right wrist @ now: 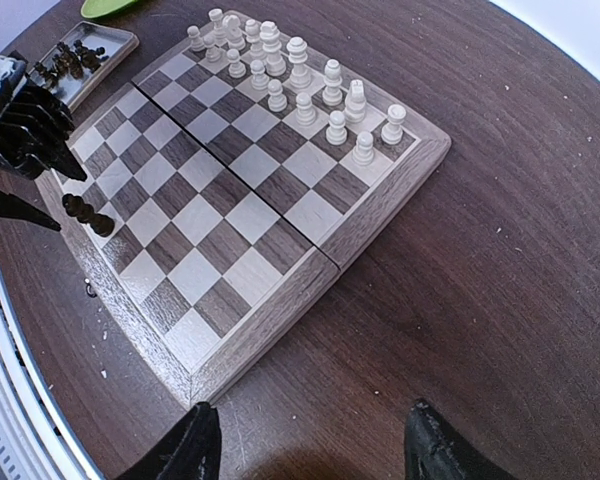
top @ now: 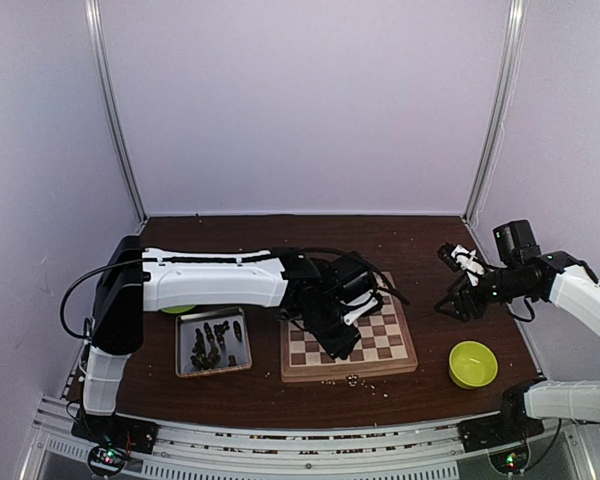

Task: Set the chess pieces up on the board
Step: Place the king at e8.

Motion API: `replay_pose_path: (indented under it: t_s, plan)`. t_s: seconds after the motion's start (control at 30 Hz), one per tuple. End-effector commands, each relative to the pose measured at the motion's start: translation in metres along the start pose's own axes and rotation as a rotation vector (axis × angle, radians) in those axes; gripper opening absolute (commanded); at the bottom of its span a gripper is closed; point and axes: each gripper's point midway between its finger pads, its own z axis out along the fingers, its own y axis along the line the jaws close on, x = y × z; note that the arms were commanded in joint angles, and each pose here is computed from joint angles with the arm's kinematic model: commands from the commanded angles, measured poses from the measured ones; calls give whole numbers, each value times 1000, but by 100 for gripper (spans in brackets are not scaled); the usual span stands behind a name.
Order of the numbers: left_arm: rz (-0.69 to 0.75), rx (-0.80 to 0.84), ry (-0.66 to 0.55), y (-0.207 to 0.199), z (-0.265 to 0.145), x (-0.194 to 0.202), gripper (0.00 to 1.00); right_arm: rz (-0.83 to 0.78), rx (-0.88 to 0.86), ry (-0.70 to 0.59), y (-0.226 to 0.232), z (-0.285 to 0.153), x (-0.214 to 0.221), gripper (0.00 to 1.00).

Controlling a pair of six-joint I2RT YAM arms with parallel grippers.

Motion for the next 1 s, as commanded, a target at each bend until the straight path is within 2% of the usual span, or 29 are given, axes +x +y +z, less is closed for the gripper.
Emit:
replay_pose_path:
  t_s: [0.0, 0.27, 0.57, 0.97]
  plan:
    - [14, 4, -44, -5, 7, -15, 37, -17, 14, -3, -2, -3, -6, 63]
    - [15, 13, -22, -6, 13, -9, 21, -20, 9, 1, -1, -1, -6, 63]
    - [10, 25, -29, -8, 4, -8, 12, -24, 10, 10, -1, 0, -5, 63]
    - [-12, 24, -5, -6, 2, 6, 8, -31, 8, 15, 1, 1, -5, 63]
